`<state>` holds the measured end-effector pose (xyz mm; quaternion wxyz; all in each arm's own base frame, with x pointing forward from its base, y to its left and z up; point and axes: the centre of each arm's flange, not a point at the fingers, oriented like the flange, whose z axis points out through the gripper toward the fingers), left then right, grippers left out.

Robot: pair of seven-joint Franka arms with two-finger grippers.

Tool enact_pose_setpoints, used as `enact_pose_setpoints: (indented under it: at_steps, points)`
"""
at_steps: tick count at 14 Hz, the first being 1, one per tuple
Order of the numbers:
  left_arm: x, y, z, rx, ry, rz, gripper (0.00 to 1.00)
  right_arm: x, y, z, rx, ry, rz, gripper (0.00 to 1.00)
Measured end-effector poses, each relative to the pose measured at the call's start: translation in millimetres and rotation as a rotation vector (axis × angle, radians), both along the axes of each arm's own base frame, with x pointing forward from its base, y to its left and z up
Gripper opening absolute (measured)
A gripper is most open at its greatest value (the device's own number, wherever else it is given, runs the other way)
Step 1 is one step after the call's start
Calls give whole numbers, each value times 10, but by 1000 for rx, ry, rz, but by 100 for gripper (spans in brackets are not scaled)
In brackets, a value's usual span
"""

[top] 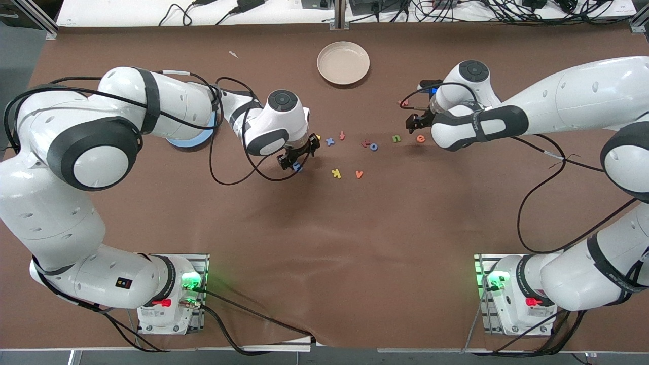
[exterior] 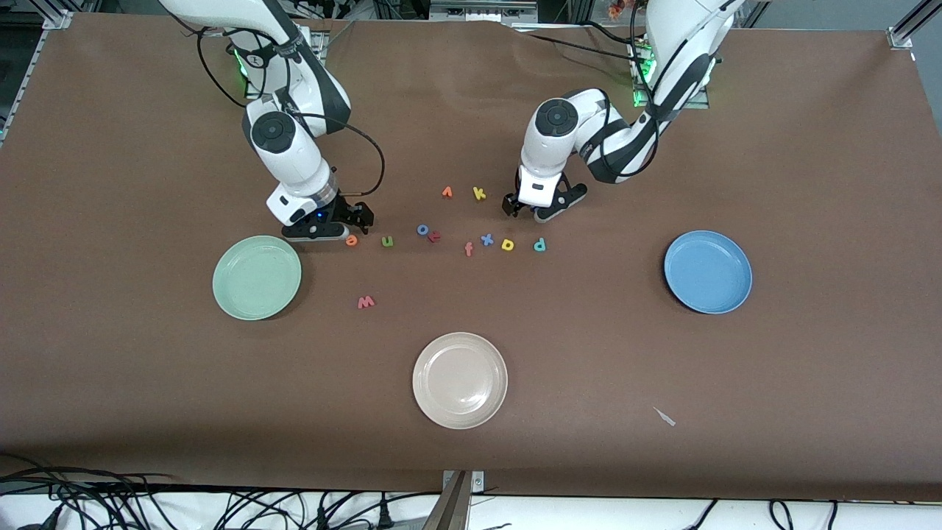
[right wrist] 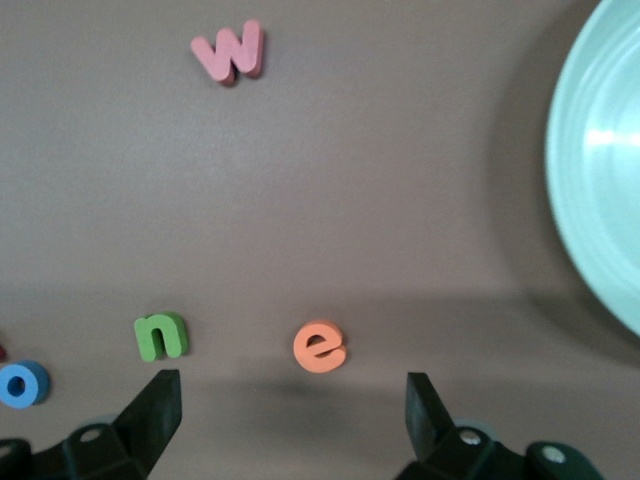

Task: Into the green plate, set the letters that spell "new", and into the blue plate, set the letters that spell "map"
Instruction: 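Grasp the blue E with the left gripper while the right gripper approaches, then drop the E on the blue plate while the right gripper grasps the e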

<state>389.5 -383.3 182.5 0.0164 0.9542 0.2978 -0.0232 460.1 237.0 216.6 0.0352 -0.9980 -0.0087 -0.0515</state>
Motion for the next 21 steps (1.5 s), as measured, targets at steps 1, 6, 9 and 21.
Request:
enact_pose_setpoints:
  at_steps: [1,6,9,21]
  points:
    - [-6,10,-36,5,3,-3,88,-28,16,-49,-1,-7,15,100]
    - [-27,30,-94,23,15,-9,75,-89,51,-161,-30,-20,92,99]
    - [-33,44,-125,30,23,-7,60,-104,57,-237,-21,-28,99,98]
    - [129,80,-45,118,55,-11,27,-142,43,-363,-29,-29,127,84]
